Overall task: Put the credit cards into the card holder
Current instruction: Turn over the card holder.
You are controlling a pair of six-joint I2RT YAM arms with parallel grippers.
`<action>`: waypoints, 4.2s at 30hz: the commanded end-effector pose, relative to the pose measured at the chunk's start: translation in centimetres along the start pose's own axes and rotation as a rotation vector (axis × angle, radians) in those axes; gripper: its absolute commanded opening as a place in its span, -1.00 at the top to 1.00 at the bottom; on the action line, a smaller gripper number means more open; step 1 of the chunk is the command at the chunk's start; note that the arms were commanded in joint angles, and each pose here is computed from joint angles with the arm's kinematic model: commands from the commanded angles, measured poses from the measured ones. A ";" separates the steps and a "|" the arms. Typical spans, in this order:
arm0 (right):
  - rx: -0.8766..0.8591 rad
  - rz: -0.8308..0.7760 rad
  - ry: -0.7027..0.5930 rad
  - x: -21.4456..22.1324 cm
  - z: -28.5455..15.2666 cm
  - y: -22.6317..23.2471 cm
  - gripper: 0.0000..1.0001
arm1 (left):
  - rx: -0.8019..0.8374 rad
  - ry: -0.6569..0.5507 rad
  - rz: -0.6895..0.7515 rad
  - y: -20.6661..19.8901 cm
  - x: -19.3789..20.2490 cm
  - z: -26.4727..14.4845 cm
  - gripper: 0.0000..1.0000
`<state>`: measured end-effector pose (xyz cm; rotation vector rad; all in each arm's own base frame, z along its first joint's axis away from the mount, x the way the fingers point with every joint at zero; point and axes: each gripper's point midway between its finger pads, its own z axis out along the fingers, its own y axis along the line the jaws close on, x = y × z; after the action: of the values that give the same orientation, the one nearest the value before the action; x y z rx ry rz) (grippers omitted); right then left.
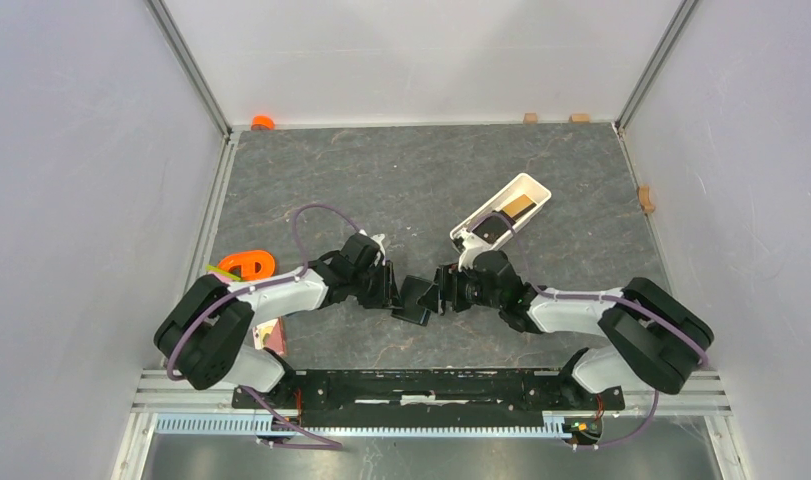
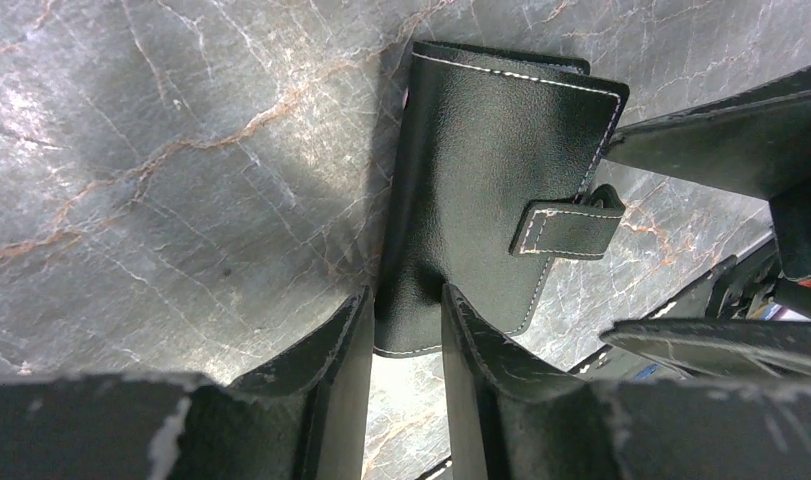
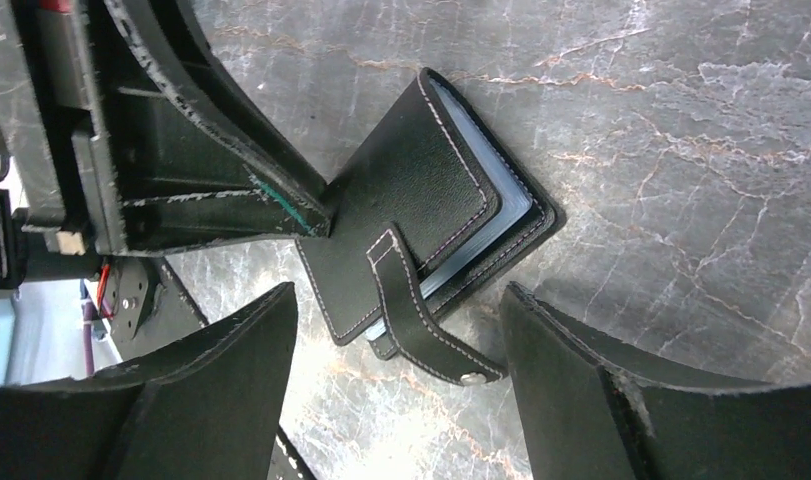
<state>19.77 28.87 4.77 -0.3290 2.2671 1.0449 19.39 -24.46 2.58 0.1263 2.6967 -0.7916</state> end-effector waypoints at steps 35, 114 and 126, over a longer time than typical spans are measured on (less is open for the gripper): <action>0.275 0.097 0.016 3.2 0.5 -6.6 1.00 | 0.175 -0.175 -0.237 -0.5 -1.1 1.3 -0.11; -0.686 -0.563 0.052 -5.1 -8.2 14.1 1.00 | 0.747 -0.353 0.502 -15.7 -2.5 -16.1 0.61; 0.082 -0.902 -0.377 -14.7 -9.1 6.7 1.00 | 0.407 -0.429 -0.153 -9.6 -8.0 -17.3 -0.91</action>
<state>20.25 28.84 19.87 -1.0462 1.6538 0.8374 18.14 -25.42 23.37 0.3225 2.0402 -1.2513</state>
